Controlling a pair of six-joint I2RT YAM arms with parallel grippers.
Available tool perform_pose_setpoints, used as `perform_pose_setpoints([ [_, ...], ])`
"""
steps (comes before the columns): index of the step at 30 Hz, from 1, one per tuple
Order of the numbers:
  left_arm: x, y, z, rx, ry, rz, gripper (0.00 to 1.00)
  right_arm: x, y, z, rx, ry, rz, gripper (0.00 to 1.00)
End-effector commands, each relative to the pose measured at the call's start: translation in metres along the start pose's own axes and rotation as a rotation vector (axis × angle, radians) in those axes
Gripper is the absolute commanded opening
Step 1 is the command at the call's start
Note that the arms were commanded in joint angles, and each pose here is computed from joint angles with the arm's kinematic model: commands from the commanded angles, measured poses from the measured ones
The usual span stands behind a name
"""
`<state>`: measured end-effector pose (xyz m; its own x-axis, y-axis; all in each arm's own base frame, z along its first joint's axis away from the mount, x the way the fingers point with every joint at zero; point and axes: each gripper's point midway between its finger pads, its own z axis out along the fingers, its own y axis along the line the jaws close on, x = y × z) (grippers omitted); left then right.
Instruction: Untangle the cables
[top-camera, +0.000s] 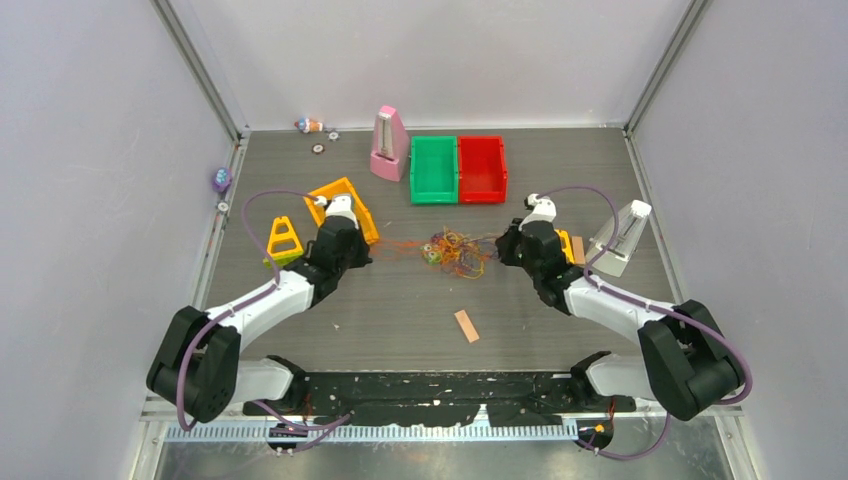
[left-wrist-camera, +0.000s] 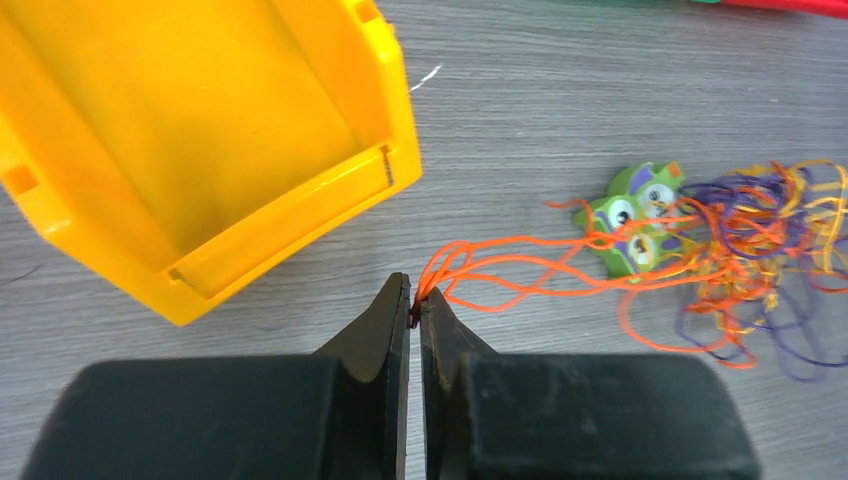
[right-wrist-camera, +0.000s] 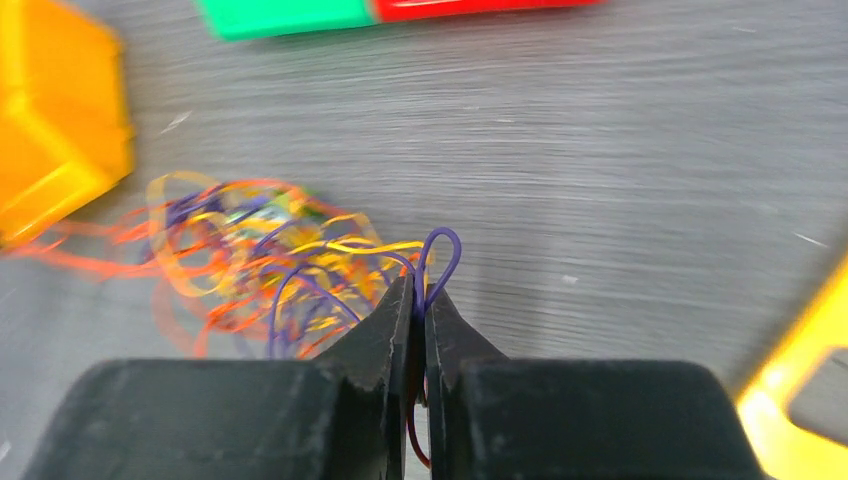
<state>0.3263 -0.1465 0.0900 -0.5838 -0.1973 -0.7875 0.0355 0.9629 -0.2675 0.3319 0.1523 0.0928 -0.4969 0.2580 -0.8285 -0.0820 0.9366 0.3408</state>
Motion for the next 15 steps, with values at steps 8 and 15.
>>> perform_pose_setpoints([
  [8, -0.014, -0.084, -0.021, 0.392, -0.107, 0.207, 0.76, -0.012, 0.101, -0.027, -0.593, -0.07, -0.116, 0.1],
  [15, 0.01, -0.12, -0.006, 0.436, -0.002, 0.36, 0.77, -0.004, 0.112, -0.025, -0.647, -0.022, -0.117, 0.09],
])
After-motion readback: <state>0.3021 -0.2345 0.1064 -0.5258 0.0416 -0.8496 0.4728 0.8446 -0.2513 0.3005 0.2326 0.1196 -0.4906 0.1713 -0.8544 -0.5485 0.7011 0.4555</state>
